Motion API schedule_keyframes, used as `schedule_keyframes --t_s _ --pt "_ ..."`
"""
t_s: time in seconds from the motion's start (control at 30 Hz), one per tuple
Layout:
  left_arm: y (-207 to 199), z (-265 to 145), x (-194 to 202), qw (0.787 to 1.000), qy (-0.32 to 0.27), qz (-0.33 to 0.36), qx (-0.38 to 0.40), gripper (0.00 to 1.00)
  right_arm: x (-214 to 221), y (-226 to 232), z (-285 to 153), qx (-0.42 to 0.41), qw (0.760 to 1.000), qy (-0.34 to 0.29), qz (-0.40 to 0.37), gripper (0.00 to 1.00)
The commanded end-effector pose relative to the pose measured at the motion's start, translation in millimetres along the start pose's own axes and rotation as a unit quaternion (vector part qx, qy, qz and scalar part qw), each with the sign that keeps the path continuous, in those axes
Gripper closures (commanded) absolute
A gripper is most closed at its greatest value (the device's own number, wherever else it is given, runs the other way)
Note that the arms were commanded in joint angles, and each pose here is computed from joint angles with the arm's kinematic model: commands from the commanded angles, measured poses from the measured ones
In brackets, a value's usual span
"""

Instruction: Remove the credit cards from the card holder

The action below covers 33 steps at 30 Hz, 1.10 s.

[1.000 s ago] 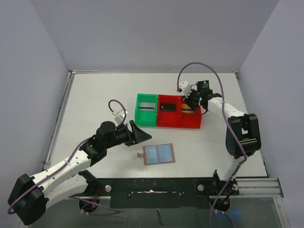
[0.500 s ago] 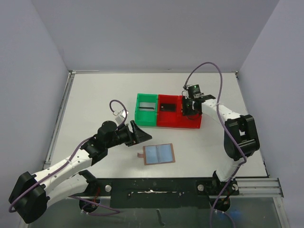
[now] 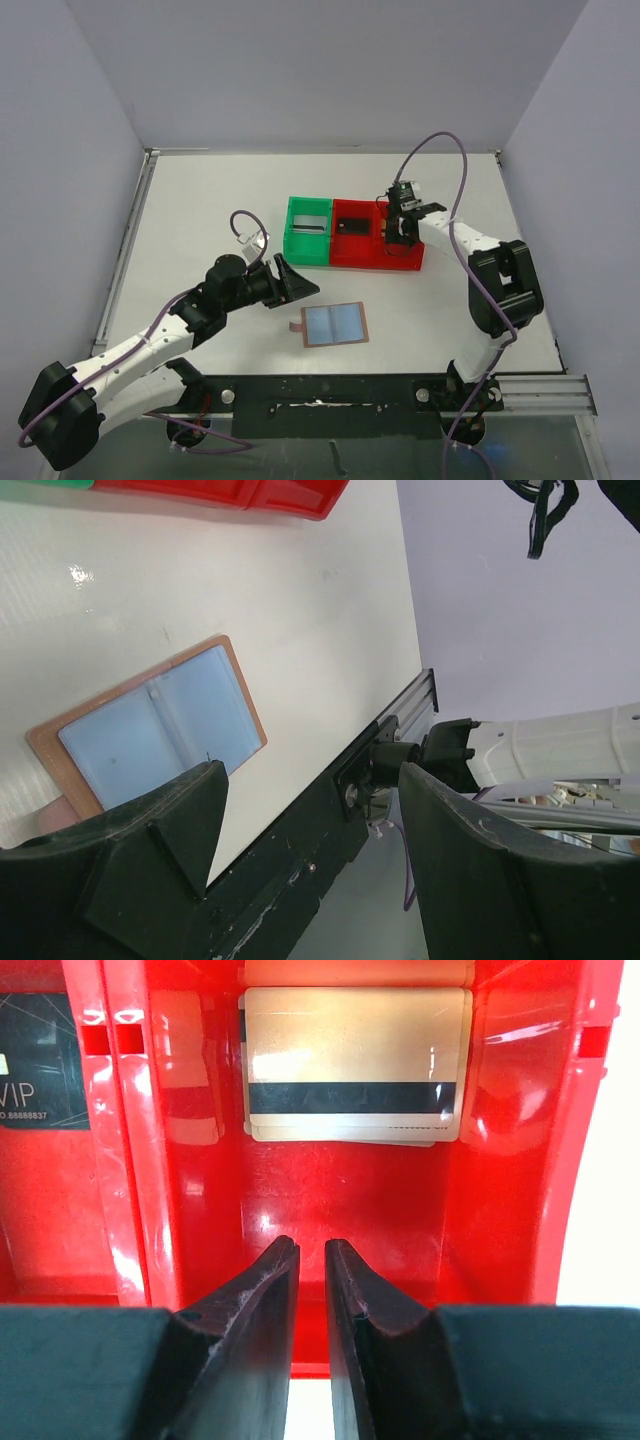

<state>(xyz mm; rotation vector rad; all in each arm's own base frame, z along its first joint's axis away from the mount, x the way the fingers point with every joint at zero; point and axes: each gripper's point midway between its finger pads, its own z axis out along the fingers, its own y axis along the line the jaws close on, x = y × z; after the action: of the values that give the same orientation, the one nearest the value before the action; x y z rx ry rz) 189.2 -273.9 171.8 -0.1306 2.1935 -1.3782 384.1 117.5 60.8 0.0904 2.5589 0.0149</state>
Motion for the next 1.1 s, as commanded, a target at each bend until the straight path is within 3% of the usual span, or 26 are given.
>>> schedule_keyframes --t_s 0.0,1.07 --pt "-19.3 -1.2 -15.2 0.999 -0.022 0.017 0.026 0.33 -14.4 1.4 10.2 0.001 0.999 -0.019 0.026 0.81" --pt "-17.8 -0.6 -12.9 0.999 -0.018 0.014 0.028 0.33 -35.8 3.1 53.2 0.019 0.996 -0.069 0.056 0.77"
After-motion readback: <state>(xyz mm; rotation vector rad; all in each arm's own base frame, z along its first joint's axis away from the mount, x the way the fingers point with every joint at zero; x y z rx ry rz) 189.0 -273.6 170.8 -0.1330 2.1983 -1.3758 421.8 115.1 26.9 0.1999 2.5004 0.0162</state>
